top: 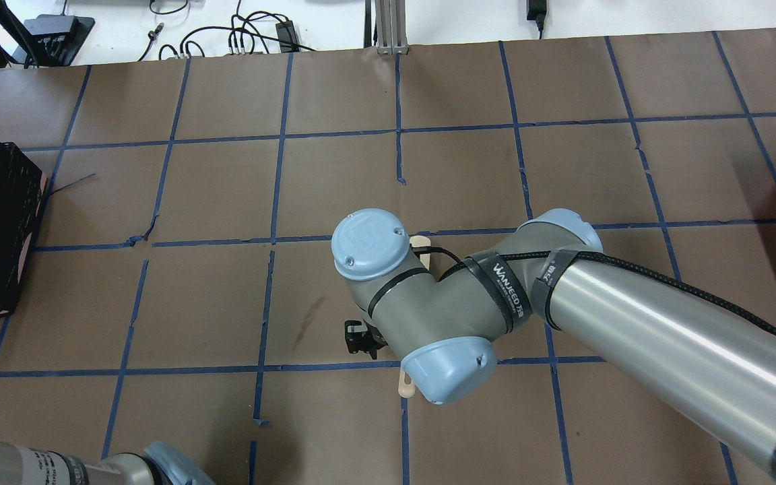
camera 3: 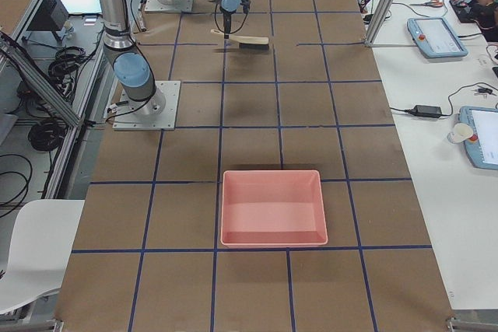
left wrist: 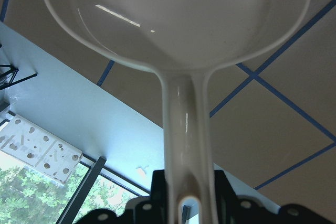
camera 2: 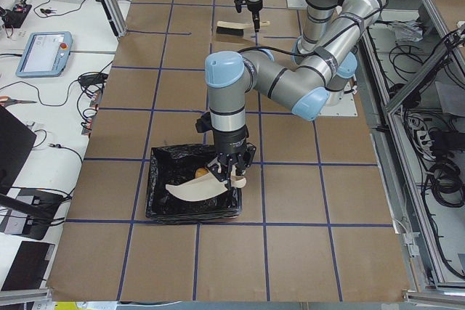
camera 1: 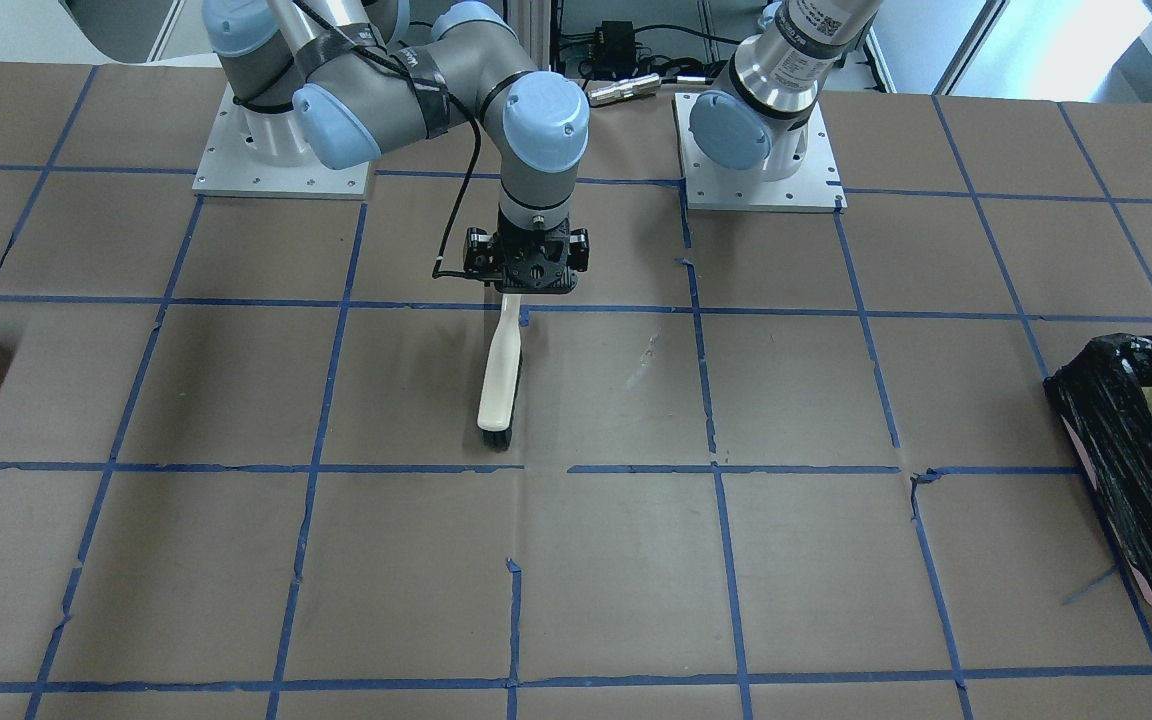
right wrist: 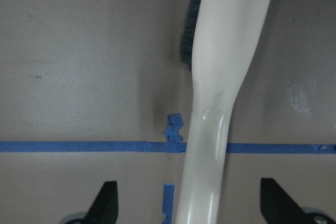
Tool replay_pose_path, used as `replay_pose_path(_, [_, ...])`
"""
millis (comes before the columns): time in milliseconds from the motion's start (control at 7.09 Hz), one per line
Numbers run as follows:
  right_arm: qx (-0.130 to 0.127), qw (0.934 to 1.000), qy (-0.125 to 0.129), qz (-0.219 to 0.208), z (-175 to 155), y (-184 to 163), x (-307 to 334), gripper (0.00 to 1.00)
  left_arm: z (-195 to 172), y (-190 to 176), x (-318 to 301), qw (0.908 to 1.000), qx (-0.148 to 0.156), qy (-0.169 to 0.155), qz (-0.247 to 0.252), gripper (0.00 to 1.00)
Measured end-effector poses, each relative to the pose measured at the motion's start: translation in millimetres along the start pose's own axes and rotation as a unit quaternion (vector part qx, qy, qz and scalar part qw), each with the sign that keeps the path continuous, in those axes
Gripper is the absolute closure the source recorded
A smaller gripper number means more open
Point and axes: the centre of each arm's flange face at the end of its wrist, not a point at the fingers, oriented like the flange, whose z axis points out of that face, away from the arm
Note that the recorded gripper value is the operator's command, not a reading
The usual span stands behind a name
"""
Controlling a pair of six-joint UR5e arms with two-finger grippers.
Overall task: Sweep and dump trash in nearest bin
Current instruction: 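Lower the brush onto the table and open the right gripper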
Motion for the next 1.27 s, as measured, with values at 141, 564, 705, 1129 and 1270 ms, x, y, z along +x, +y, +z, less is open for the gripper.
replay_pose_path(141, [0.002, 1.0000, -0.001, -0.001, -2.2, -2.6, 1.8, 0.00, -6.3, 0.6, -2.0, 1.0000, -0.001, -0.007, 0.002, 0.99])
replay_pose_path(564, [0.000, 1.0000, -0.009, 0.002, -60.5, -42.6, 25.4, 0.00, -17.1, 36.9, -0.7, 0.9980, 0.046, -0.032, -0.030, 0.99])
replay_pose_path(705, [-0.012, 0.9999, -0.008, -0.004, -91.7, -61.7, 40.2, 0.00, -24.9, 42.6, 5.5, 0.9960, 0.070, -0.035, -0.043, 0.99])
replay_pose_path(1129, [-0.033, 0.9985, -0.036, -0.025, -186.5, -119.8, 127.0, 0.00, -41.5, 16.5, 16.9, 0.9810, 0.182, -0.019, -0.064, 0.99])
replay_pose_path(1270, [-0.024, 0.9984, -0.044, -0.029, -208.5, -130.6, 157.8, 0.01, -44.1, -8.2, 17.8, 0.9725, 0.222, -0.004, -0.070, 0.99])
